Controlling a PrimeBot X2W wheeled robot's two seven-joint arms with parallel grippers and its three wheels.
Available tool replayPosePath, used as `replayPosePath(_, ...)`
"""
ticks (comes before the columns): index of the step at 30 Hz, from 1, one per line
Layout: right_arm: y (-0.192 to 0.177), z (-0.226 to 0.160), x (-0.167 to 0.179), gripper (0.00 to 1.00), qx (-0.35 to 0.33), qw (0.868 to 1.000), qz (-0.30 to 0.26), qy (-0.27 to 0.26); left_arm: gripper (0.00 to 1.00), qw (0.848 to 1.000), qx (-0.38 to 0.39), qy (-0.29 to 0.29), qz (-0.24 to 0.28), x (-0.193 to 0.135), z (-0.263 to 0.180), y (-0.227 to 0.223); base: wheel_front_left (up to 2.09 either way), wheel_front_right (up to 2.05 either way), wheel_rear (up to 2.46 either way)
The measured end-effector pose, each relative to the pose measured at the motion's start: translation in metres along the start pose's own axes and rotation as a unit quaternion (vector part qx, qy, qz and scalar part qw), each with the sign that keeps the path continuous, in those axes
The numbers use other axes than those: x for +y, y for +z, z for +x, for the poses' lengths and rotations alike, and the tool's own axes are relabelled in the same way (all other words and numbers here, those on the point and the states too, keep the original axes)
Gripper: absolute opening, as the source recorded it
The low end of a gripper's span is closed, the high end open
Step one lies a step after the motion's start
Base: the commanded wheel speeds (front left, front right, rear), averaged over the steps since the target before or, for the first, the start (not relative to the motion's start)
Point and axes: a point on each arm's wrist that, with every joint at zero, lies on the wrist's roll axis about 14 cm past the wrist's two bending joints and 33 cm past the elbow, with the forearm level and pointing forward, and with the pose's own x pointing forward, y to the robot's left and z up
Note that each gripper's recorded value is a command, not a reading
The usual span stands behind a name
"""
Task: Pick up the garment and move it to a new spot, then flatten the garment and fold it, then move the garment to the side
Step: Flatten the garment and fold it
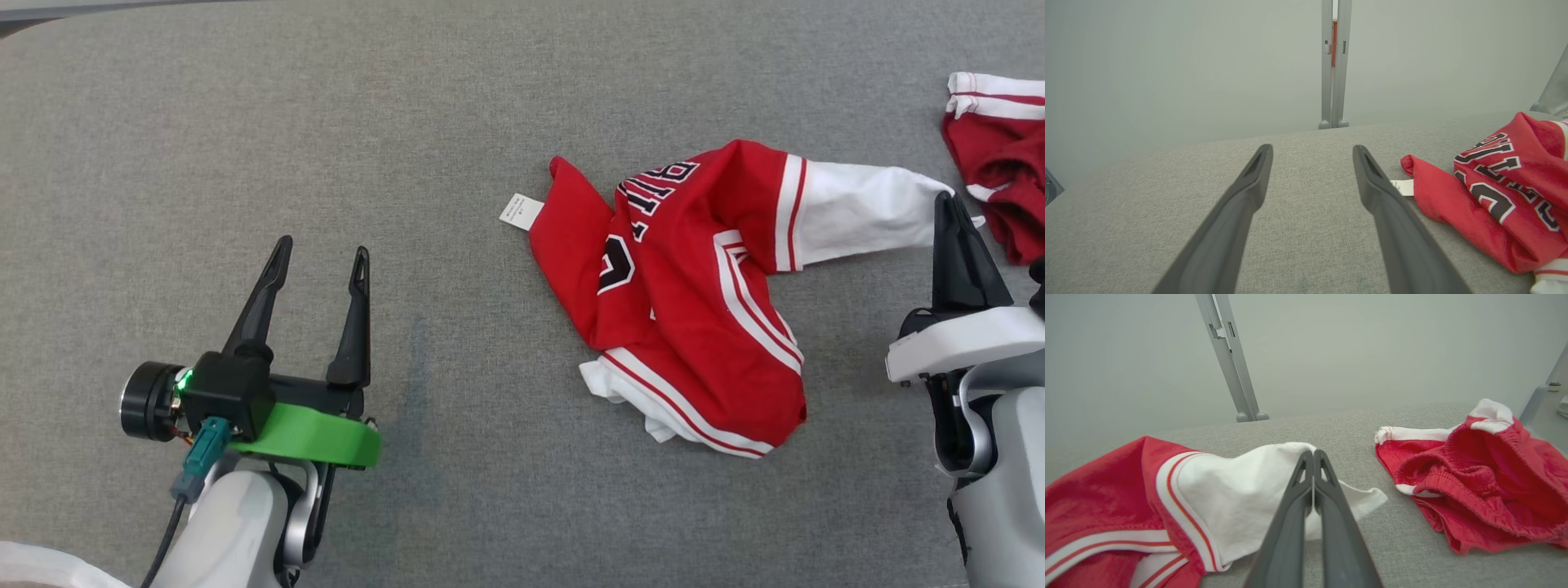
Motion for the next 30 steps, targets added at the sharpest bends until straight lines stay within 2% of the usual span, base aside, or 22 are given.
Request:
replayPosePath(1, -0.002, 0.003, 0.000, 1.00, -0.001, 1.000, -0.001, 0.001, 1.00, 1.000, 0.003, 0.001, -0.001, 0.000, 0.001, -0.002, 0.00, 0.00, 0.00)
replayPosePath(5, 0.005, 0.008, 0.009, 1.00, -0.027, 0.999, -0.012, 0.015, 1.00, 1.000, 0.009, 0.005, -0.002, 0.002, 0.001, -0.007, 0.00, 0.00, 0.00)
replayPosePath(8, 0.024, 0.005, 0.025, 1.00, -0.059, 0.997, -0.026, 0.042, 1.00, 1.000, 0.004, 0.009, -0.001, 0.004, 0.000, -0.003, 0.00, 0.00, 0.00)
replayPosePath(15, 0.031, -0.039, 0.059, 1.00, -0.068, 0.993, -0.039, 0.087, 1.00, 1.000, -0.007, 0.021, 0.000, 0.007, -0.013, 0.009, 0.00, 0.00, 0.00)
replayPosePath(24, 0.038, -0.085, 0.070, 1.00, -0.056, 0.995, -0.013, 0.079, 1.00, 0.999, -0.012, 0.039, -0.003, 0.012, -0.037, 0.017, 0.00, 0.00, 0.00)
replayPosePath(30, 0.045, -0.095, 0.071, 1.00, -0.059, 0.995, -0.009, 0.074, 1.00, 0.999, -0.017, 0.038, -0.001, 0.010, -0.042, 0.021, 0.00, 0.00, 0.00)
